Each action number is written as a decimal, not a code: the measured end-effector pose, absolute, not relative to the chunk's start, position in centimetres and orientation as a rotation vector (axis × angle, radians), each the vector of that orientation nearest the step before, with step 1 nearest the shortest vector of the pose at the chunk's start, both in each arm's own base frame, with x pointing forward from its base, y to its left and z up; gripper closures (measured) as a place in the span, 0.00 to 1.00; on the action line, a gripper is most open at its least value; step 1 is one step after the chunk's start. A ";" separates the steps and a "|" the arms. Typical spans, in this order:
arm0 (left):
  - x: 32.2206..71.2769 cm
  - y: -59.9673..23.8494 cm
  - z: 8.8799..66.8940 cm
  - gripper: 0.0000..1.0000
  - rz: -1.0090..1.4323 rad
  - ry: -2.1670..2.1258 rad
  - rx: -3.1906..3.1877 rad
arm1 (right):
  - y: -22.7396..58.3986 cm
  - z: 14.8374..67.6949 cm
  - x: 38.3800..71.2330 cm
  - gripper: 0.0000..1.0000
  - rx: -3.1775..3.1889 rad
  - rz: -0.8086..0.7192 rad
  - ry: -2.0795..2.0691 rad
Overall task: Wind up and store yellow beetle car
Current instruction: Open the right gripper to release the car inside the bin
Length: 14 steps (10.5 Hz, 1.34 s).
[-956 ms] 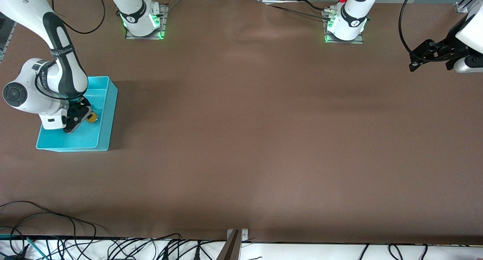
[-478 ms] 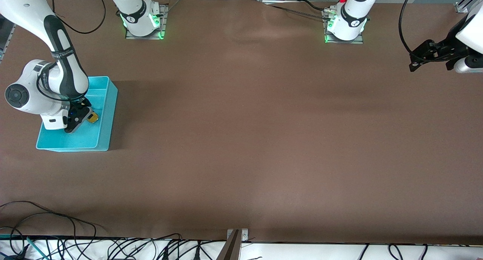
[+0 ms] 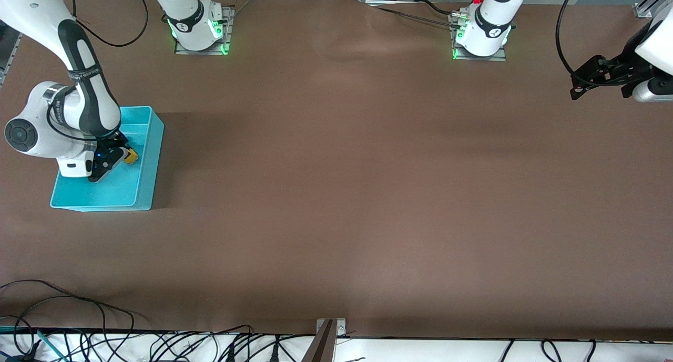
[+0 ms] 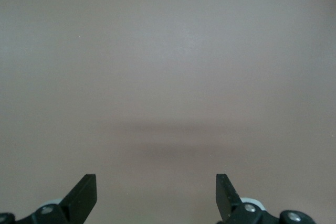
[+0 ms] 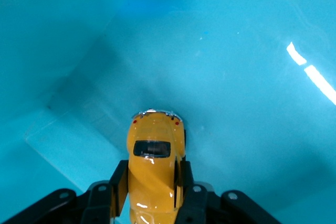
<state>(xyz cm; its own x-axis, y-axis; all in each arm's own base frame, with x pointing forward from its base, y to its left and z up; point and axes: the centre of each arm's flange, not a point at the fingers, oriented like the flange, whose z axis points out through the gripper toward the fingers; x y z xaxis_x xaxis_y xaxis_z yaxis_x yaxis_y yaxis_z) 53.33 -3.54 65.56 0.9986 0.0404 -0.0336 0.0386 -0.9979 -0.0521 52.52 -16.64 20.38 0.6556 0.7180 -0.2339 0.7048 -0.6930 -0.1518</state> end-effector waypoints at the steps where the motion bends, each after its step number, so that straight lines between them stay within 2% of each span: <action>1: 53.3 -3.5 65.6 0.00 0.054 -0.061 -3.089 | -17.6 20.7 52.0 0.57 -2.828 0.433 -1.183; 5: 53.3 -3.5 65.5 0.00 0.055 -0.061 -3.089 | -20.3 19.8 49.5 0.57 -2.877 0.420 -1.118; 9: 53.4 -3.5 65.5 0.00 0.056 -0.062 -3.089 | -20.3 19.8 49.4 0.56 -2.881 0.413 -1.120; 10: 53.4 -3.5 65.5 0.00 0.056 -0.062 -3.089 | -20.3 19.8 49.4 0.49 -2.882 0.412 -1.120; 12: 53.4 -3.5 65.5 0.00 0.056 -0.062 -3.089 | -20.2 20.5 49.9 0.28 -2.896 0.385 -1.127; 13: 53.4 -3.5 65.5 0.00 0.056 -0.062 -3.089 | -19.9 21.9 50.6 0.15 -2.905 0.351 -1.141; 14: 53.4 -3.5 65.5 0.00 0.056 -0.063 -3.089 | -19.1 24.4 51.6 0.10 -2.903 0.327 -1.155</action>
<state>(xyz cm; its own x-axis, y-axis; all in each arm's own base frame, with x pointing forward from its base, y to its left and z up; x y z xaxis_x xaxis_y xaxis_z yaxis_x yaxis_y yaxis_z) 53.37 -3.46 65.49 0.9985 0.0420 -0.0355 0.0401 -0.9978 -0.0522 51.62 -19.05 24.42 0.7083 0.6793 -0.1922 0.6793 -0.7299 -0.0764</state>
